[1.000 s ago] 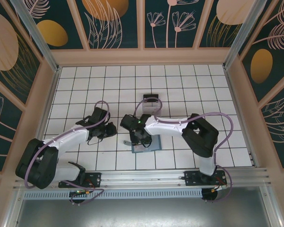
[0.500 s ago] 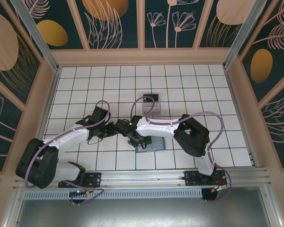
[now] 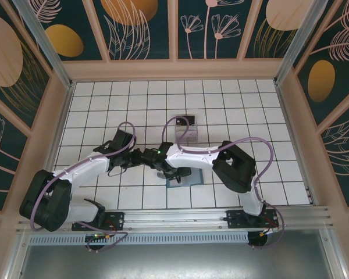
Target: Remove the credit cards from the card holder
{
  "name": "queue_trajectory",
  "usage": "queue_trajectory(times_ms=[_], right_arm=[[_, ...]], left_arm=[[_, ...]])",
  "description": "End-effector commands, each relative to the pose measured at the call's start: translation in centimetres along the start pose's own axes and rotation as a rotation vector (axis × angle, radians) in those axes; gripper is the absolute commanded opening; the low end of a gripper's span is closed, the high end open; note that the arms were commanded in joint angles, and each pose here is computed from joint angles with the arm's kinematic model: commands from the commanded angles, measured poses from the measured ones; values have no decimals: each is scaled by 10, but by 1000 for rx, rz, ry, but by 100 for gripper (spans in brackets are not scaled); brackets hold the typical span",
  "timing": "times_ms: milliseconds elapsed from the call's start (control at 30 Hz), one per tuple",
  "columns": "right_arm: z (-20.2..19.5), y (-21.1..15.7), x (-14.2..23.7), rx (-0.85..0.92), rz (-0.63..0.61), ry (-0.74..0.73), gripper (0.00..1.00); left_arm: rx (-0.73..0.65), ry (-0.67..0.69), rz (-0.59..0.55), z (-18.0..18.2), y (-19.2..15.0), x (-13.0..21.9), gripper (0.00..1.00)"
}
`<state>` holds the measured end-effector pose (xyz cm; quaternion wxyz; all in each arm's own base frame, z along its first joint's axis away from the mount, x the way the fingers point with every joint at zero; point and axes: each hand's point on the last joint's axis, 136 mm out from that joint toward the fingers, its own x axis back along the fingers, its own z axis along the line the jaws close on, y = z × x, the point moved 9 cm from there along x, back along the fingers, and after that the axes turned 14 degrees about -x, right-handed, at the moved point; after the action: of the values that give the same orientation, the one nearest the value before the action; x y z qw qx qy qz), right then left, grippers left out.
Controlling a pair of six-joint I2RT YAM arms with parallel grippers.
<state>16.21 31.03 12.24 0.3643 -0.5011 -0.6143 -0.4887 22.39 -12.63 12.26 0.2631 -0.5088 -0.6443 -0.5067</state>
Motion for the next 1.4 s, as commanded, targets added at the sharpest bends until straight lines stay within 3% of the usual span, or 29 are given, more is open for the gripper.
queue_trajectory(times_ms=[0, 300, 933, 1367], right_arm=[[-8, 2, 5, -14, -56, -83, 47], [-37, 3, 12, -42, -97, -123, 52], [-71, -15, -49, -77, 18, -44, 52], [-57, 16, -4, -93, -80, -29, 51]], left_arm=[[-7, -2, 8, -1, 5, 4, 18], [-8, -41, 15, -9, 10, 11, 18], [-69, -120, 39, -65, 9, 7, 16], [-86, -111, 26, -62, 4, 8, 16]])
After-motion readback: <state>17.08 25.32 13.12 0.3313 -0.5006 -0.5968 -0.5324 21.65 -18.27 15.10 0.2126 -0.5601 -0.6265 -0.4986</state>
